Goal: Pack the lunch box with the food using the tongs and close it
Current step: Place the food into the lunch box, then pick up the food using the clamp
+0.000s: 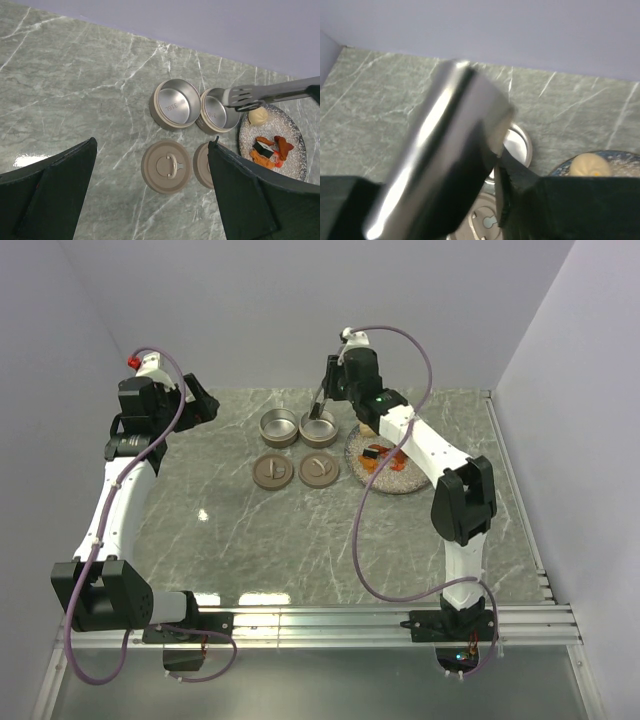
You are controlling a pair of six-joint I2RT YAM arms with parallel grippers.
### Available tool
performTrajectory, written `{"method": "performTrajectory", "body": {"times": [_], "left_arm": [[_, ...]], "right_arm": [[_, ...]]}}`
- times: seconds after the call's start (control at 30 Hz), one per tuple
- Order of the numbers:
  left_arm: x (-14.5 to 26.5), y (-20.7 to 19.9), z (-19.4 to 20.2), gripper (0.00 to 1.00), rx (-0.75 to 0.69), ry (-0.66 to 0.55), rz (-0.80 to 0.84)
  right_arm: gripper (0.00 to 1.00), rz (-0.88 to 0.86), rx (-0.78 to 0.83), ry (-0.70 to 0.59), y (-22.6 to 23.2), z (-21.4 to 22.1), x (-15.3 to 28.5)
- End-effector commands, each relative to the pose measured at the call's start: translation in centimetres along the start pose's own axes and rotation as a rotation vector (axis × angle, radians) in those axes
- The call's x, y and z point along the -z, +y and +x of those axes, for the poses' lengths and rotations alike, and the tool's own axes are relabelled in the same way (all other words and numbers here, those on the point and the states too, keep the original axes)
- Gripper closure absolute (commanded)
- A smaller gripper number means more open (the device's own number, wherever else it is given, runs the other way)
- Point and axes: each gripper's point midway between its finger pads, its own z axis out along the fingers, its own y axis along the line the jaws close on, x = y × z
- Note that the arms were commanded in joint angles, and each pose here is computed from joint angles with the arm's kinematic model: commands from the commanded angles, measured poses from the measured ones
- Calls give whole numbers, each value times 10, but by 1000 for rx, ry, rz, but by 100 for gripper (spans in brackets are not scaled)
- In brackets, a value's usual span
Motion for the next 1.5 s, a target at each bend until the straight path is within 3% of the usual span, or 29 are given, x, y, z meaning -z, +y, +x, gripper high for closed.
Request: {"method": "performTrajectory", "body": {"times": [0.0, 0.17, 0.63, 0.93, 1.47], "left_arm": [[4, -7, -21, 1, -20, -56, 11], [3, -6, -20, 1, -24, -52, 7], [1, -7, -13, 1, -11, -47, 25], [0, -9, -12, 1, -8, -40, 39], [2, -3, -10, 1, -13, -31, 1]], "right_arm": [[59, -50, 1, -100, 21, -38, 3], [47, -52, 22, -116, 24, -43, 4], [46, 104, 68, -265, -8, -103, 48], [48, 245, 102, -247, -71, -81, 66], [48, 342, 119, -279, -117, -66, 40]]}}
